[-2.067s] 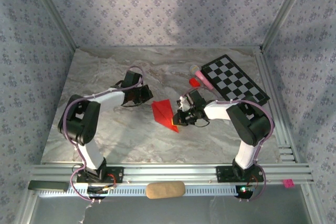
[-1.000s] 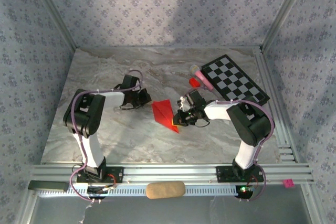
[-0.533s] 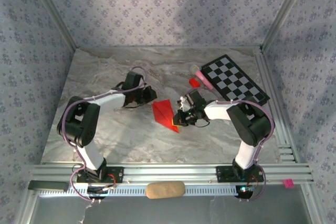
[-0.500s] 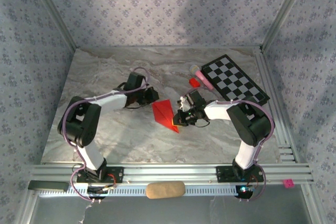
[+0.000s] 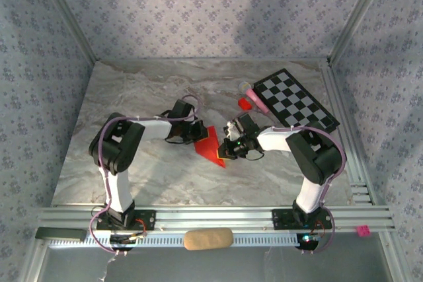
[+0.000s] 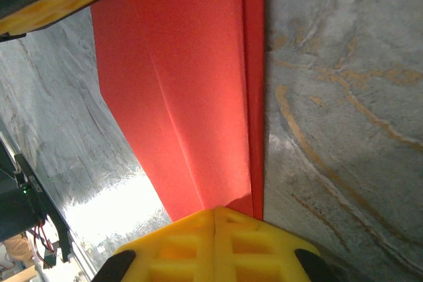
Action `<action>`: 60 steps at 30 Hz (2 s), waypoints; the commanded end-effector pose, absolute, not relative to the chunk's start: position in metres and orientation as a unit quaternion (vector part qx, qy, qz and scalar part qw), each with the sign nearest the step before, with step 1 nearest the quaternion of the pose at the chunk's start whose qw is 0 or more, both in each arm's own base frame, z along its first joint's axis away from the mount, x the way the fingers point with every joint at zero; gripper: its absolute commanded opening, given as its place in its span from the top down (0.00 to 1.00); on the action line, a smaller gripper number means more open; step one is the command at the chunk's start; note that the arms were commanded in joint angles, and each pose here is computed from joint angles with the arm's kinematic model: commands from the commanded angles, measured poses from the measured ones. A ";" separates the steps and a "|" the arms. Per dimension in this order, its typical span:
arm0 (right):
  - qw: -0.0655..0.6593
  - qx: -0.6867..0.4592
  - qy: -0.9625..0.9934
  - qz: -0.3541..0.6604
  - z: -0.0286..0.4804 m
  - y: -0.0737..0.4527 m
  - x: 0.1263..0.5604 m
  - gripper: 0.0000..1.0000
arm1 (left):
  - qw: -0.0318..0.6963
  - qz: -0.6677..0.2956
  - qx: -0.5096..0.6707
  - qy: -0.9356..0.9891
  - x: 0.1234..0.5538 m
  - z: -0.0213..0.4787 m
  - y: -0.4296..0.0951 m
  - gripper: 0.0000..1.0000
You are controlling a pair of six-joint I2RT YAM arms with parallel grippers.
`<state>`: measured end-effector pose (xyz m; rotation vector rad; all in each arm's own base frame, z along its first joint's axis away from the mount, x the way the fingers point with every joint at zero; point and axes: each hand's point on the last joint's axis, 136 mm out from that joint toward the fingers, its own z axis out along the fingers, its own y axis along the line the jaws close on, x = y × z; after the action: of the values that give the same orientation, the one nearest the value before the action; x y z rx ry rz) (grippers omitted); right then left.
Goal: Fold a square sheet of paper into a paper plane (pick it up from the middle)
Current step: Fourth fold the wing at the center of the table.
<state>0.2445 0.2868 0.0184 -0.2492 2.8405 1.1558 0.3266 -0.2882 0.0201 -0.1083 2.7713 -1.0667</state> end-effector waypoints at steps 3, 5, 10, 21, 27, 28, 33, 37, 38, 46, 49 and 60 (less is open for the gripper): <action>0.009 -0.057 0.942 0.331 0.012 0.272 0.233 0.97 | 0.074 -0.319 -0.064 0.943 0.326 -0.011 -0.264 0.91; 0.027 -0.061 0.936 0.346 0.028 0.279 0.239 0.96 | 0.072 -0.318 -0.063 0.943 0.325 -0.012 -0.263 0.91; 0.049 -0.075 0.926 0.367 0.053 0.290 0.251 0.95 | 0.070 -0.319 -0.064 0.943 0.323 -0.012 -0.262 0.92; 0.038 -0.077 0.922 0.376 0.040 0.331 0.280 0.95 | 0.067 -0.328 -0.059 0.940 0.323 -0.012 -0.267 0.92; 0.009 -0.061 0.939 0.338 0.000 0.315 0.269 0.95 | 0.066 -0.327 -0.061 0.941 0.322 -0.014 -0.266 0.92; 0.003 -0.060 0.940 0.337 -0.004 0.312 0.264 0.95 | 0.067 -0.326 -0.061 0.941 0.322 -0.013 -0.266 0.92; -0.003 -0.064 0.936 0.347 0.000 0.303 0.244 0.95 | 0.068 -0.320 -0.065 0.943 0.324 -0.015 -0.261 0.92; -0.002 -0.068 0.934 0.351 0.006 0.293 0.230 0.94 | 0.068 -0.318 -0.067 0.943 0.324 -0.017 -0.260 0.93; -0.003 -0.066 0.935 0.350 0.006 0.290 0.228 0.94 | 0.066 -0.317 -0.067 0.944 0.323 -0.017 -0.260 0.93; -0.004 -0.071 0.940 0.334 0.005 0.265 0.204 0.93 | 0.066 -0.315 -0.069 0.944 0.323 -0.018 -0.258 0.93; -0.009 -0.066 0.941 0.331 0.001 0.256 0.196 0.93 | 0.066 -0.315 -0.068 0.944 0.323 -0.017 -0.259 0.93; 0.042 -0.025 0.934 0.353 0.036 0.252 0.206 0.87 | 0.062 -0.324 -0.075 0.941 0.320 -0.016 -0.260 0.93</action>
<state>0.2009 0.2573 0.0267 -0.1530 2.8695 1.1123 0.3329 -0.2840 0.0198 -0.1238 2.7392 -1.1235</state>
